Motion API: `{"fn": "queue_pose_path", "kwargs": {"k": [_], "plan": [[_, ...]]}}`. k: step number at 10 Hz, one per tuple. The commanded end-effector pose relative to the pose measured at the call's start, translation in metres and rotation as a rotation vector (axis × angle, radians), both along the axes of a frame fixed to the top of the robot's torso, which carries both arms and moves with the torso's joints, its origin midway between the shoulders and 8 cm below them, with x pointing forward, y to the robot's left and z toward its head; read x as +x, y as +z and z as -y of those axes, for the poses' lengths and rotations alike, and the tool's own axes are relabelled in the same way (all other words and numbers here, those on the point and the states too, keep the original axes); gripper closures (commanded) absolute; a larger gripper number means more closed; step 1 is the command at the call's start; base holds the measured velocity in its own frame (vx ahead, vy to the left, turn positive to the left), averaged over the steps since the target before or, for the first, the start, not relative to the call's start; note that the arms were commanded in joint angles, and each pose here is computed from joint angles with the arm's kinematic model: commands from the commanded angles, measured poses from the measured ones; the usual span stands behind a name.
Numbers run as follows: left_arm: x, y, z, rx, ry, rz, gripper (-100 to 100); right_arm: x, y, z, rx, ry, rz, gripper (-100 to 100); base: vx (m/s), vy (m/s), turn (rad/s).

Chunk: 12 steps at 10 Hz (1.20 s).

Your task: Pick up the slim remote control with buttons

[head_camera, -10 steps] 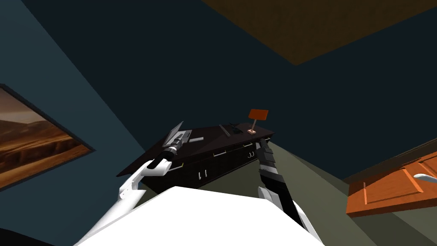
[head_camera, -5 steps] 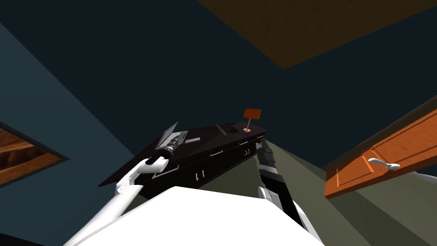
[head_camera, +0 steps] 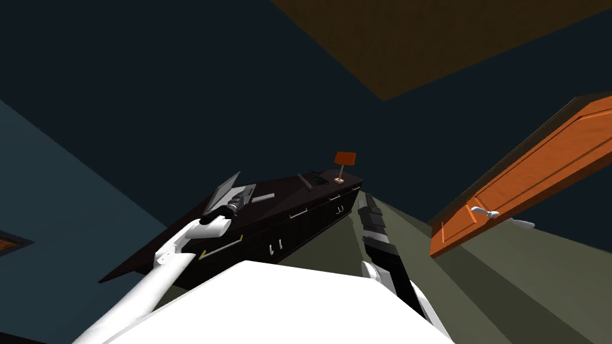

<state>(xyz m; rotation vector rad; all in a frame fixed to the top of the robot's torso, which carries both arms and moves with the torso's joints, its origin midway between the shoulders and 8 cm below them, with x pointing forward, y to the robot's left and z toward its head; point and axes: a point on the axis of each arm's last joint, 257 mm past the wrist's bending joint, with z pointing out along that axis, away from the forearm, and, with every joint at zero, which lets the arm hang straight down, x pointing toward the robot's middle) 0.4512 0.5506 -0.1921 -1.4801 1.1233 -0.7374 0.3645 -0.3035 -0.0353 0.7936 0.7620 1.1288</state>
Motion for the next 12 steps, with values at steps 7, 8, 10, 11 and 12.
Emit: {"fn": "queue_pose_path", "kwargs": {"k": [7, 8, 10, 11, 12], "plan": [[-0.023, -0.032, -0.073, -0.101, 0.167, -0.157, -100, 0.000, 0.000, 0.000, 0.000, 0.000, 0.000, 0, -0.006, -0.016, -0.134], [-0.028, -0.029, -0.095, -0.129, 0.211, -0.169, -100, 0.000, 0.000, 0.000, 0.000, 0.000, 0.000, 0, -0.003, -0.022, -0.231], [-0.036, -0.042, -0.097, -0.148, 0.233, -0.216, -100, 0.000, 0.000, 0.000, 0.000, 0.000, 0.000, 0, -0.006, -0.010, -0.051], [-0.040, -0.034, -0.113, -0.177, 0.270, -0.223, -100, 0.000, 0.000, 0.000, 0.000, 0.000, 0.000, 0, -0.006, -0.013, -0.232], [-0.050, -0.048, -0.119, -0.195, 0.294, -0.261, -100, 0.000, 0.000, 0.000, 0.000, 0.000, 0.000, 0, -0.005, -0.004, -0.155]]}}
